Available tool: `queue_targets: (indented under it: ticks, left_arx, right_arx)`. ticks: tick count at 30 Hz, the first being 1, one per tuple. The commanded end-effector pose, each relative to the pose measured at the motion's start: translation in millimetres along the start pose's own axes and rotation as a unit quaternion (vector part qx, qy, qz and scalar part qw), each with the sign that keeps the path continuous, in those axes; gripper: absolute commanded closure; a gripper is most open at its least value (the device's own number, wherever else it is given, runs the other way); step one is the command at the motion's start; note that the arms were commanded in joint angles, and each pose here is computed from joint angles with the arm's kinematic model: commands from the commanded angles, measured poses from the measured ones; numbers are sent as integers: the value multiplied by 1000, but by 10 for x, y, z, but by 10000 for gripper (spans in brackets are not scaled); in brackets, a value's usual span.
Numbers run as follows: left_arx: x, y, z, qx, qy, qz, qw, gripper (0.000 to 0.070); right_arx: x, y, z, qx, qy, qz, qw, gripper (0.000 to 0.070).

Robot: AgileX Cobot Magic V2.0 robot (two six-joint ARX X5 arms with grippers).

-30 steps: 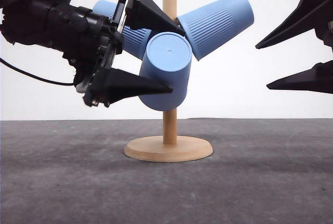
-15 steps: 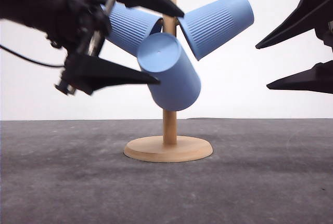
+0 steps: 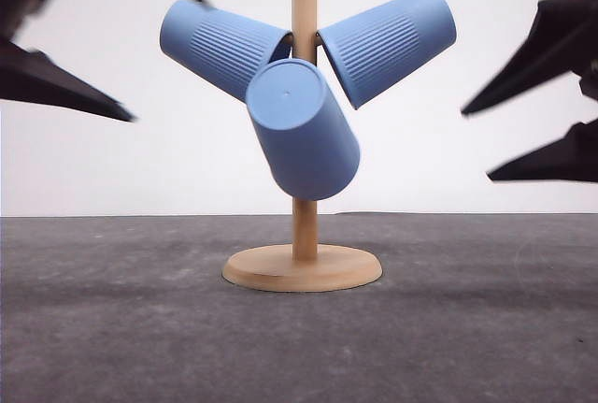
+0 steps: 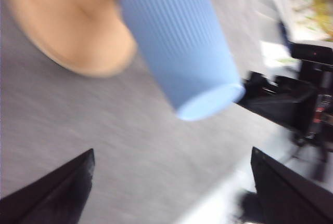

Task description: Place three cups

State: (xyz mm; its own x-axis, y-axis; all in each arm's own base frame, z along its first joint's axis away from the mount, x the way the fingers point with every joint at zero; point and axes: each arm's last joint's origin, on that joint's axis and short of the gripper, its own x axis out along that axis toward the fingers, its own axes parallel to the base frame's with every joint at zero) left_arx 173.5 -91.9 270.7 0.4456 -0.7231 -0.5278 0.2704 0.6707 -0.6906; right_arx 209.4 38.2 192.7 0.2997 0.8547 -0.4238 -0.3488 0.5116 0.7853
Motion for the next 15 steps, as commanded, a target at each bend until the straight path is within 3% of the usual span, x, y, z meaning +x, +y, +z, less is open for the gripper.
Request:
queue_targets:
  ticks: [1, 4, 8, 15]
  left_arx:
    - [-74, 28, 23, 73, -13, 23, 997, 157]
    - [-230, 153, 9, 75, -29, 58, 995, 157]
    - [-404, 344, -19, 68, -55, 100, 991, 157]
    - [-495, 545, -174, 55, -94, 126, 986, 159]
  right_arx:
    - [-15, 10, 12, -28, -8, -40, 999, 349]
    - [-89, 49, -31, -53, -11, -130, 990, 348]
    - [-249, 184, -88, -94, -26, -235, 967, 348]
    - [-569, 519, -228, -187, -109, -344, 914, 349]
